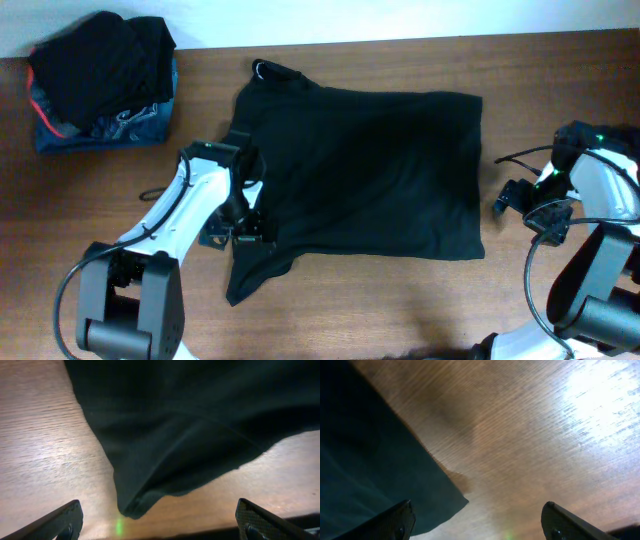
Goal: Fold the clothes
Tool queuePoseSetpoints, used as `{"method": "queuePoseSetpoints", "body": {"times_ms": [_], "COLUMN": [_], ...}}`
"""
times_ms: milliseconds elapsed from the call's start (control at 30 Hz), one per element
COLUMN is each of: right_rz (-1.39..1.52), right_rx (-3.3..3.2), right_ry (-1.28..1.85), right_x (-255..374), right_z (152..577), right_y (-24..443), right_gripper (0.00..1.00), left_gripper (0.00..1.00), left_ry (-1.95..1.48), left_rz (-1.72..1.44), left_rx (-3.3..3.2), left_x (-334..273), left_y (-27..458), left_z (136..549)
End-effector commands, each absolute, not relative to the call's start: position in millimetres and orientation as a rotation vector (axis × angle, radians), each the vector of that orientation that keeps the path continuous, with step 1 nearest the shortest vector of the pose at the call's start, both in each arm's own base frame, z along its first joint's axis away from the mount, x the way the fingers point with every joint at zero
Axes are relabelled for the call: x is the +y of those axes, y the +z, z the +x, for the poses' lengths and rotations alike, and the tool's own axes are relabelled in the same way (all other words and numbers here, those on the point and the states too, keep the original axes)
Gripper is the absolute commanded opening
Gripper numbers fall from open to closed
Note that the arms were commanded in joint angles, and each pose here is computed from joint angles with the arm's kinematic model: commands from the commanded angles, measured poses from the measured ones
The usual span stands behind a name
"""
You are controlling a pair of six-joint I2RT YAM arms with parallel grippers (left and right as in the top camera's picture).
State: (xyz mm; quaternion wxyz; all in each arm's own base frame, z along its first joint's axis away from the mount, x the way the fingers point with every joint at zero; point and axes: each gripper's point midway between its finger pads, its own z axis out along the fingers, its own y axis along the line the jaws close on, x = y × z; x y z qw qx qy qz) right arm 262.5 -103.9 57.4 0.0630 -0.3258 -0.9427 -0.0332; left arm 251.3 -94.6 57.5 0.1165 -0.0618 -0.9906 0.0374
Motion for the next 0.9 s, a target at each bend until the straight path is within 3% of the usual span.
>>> {"method": "queuePoseSetpoints", "body": {"times_ms": [0,633,700,867], "right_rz": [-0.946,-0.984,-0.967,-0.962], "right_rx": [-2.86,-2.796,-2.789,-2.783], "right_ry": [-0.118,-0.148,-0.161,-0.194], "right_x": [-90.2,-76.7,-73.9,-69.8], "right_z": [263.6,246.1,242.7,242.5], "right_y": [53.5,29.2,26.9,27.2], "right_gripper": [0.85,0.85,0.85,0.85], "left_gripper": [0.98,0.93,0.84,0.74], "left_ry": [0.115,0.205,0.203,0.203], "left_rz": [-0.172,-0.131,-0.13,-0.131], "left_rx": [-2.867,-2.906,-2.903,-2.904], "left_x": [-90.9,-98.8,-98.3,-98.4], "left_y": [41.1,3.5,2.8,2.8], "left_z": [234.2,228.4,227.0,227.3]}}
